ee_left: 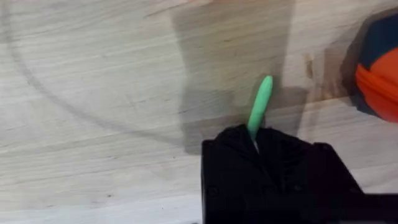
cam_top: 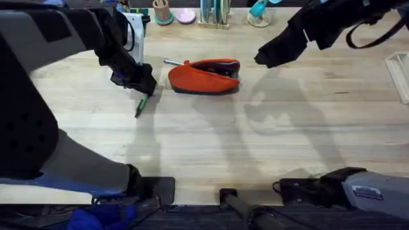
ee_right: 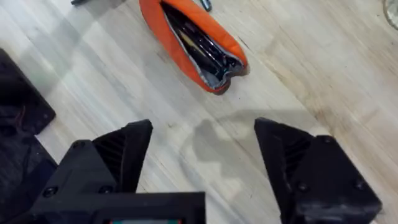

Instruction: Unzip the bag, pick up the pens from the table one at a time and place them inside, then zip the bag closed.

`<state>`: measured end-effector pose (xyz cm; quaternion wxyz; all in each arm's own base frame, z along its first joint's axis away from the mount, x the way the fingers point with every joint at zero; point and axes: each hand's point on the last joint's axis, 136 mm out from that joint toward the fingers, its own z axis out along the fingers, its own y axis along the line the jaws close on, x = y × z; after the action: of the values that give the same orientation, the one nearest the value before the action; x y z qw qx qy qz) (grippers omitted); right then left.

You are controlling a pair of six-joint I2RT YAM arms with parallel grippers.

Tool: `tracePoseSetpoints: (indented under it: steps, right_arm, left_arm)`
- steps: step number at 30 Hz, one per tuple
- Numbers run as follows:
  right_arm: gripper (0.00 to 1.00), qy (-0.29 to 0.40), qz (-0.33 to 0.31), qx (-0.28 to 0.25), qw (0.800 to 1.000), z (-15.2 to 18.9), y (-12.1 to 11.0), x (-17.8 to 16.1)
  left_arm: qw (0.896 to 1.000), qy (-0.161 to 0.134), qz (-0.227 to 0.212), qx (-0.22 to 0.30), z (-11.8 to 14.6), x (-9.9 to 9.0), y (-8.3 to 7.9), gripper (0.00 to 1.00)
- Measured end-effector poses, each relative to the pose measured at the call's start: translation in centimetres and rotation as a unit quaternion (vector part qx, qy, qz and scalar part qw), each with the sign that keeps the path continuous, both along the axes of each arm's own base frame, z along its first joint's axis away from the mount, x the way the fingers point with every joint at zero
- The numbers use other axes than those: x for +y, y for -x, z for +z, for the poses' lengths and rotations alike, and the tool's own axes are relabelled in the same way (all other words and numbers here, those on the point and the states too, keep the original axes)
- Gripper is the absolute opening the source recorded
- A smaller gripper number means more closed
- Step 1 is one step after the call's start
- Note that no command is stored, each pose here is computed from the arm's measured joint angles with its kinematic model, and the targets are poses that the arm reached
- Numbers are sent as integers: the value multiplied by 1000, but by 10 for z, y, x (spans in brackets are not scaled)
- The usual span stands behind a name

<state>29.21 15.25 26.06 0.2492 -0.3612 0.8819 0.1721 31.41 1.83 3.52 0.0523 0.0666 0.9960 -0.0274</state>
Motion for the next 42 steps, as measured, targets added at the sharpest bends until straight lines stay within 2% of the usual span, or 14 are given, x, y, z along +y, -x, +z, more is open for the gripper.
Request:
tracePoseSetpoints:
  steps: [10, 17, 24, 29, 34, 39, 42]
  right_arm:
    - [996, 0, 0, 0, 1000, 0, 0, 0]
    - [996, 0, 0, 1, 1000, 0, 0, 0]
    - [996, 0, 0, 1, 1000, 0, 0, 0]
    - [996, 0, 0, 1, 1000, 0, 0, 0]
    - [996, 0, 0, 1, 1000, 0, 0, 0]
    - [996, 0, 0, 1, 1000, 0, 0, 0]
    - [996, 0, 0, 1, 1000, 0, 0, 0]
  left_arm:
    - [1000, -2, 17, 4, 1, 1, 1, 46]
    - [999, -35, 32, -1, 11, 17, -2, 45]
    - [996, -49, 36, -68, 69, 20, -5, 43]
    - [994, -51, 35, -95, 102, 18, 3, 43]
    - [994, -50, 7, -97, 121, 3, 13, 43]
    - [990, -52, -46, -122, 150, -18, 7, 43]
    - [984, -54, -89, -145, 166, -32, 0, 42]
